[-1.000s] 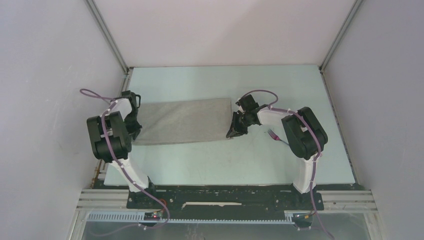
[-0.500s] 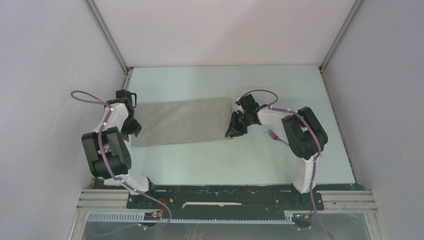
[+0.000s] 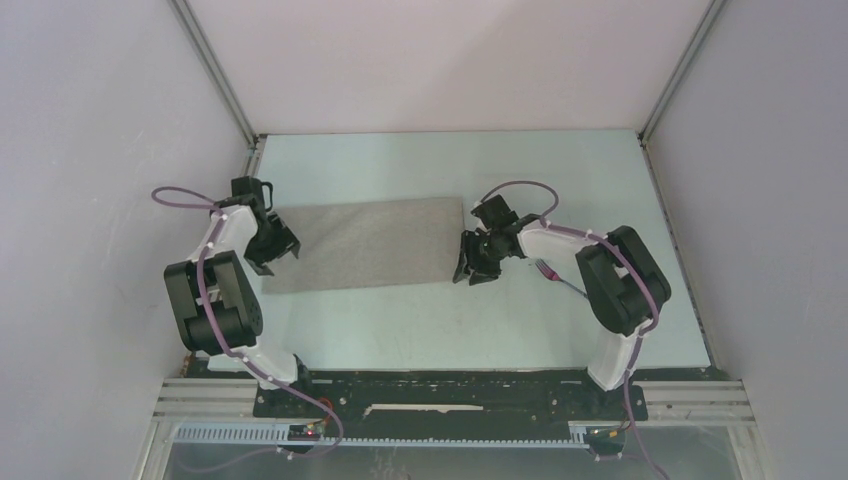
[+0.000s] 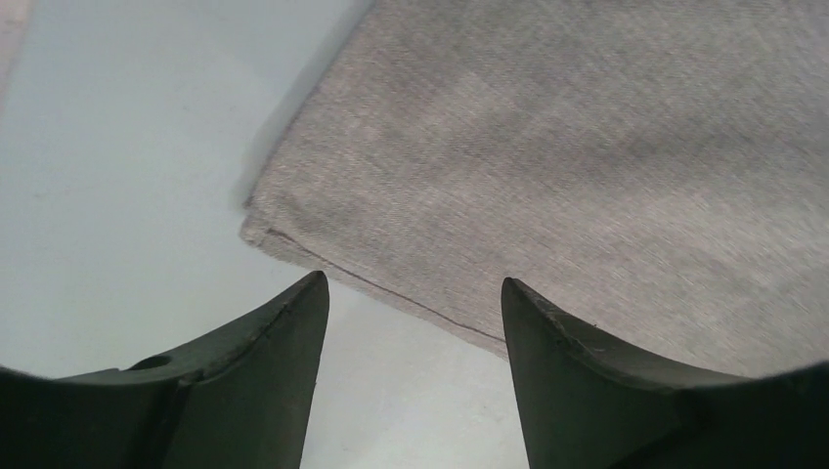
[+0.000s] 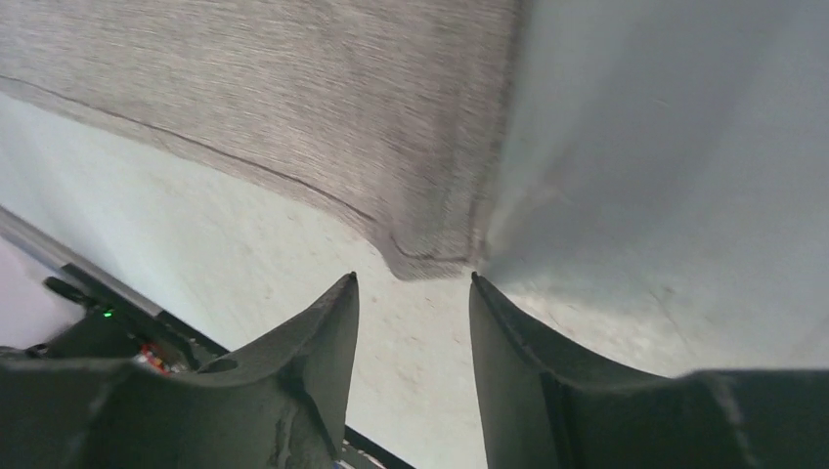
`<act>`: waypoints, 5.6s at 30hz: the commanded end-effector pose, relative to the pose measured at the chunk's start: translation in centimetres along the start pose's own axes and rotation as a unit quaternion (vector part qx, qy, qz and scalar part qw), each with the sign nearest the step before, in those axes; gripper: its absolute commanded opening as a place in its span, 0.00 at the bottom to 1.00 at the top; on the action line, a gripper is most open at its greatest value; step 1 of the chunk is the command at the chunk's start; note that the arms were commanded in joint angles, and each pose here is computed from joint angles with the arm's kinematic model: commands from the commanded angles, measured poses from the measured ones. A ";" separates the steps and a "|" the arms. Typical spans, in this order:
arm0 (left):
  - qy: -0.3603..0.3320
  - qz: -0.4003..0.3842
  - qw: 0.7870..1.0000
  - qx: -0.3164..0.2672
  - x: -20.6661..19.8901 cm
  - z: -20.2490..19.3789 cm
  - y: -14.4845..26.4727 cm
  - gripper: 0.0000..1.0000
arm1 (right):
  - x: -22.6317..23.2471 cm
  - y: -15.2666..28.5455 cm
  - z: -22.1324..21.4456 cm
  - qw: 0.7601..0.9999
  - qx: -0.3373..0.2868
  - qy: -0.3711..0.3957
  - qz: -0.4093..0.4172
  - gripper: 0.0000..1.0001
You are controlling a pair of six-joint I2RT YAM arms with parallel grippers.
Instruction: Fold the napkin into a case and place the utensils inside
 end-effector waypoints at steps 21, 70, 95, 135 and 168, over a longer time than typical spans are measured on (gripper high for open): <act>0.126 -0.279 0.949 -0.073 -5.3 11.8 -4.7 0.78 | 1.7 -0.4 3.3 0.988 -0.040 -0.019 0.150 0.72; 0.092 -0.405 0.907 -0.067 -11.6 11.5 0.8 0.96 | 7.1 1.2 19.2 0.964 -0.154 0.015 0.217 0.89; 0.050 -0.373 0.925 -0.054 -14.2 9.8 -2.5 0.96 | 1.3 -0.1 20.4 0.968 -0.146 -0.043 0.199 0.91; 0.155 -0.293 0.939 -0.091 -2.3 16.4 -5.1 1.00 | 1.1 -2.8 21.3 0.959 -0.123 -0.073 0.245 1.00; 0.116 -0.031 0.992 0.031 5.9 0.3 -4.1 0.99 | 5.8 -1.3 3.9 0.976 0.021 0.034 0.214 1.00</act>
Point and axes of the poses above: each gripper's point midway between its finger pads, its own y axis back along the fingers, its own x axis along the line the jaws close on, z = x × y, the point moved 10 cm from there along y, back along the fingers, and after that the axes turned 4 degrees about -y, right-handed, at the moved point
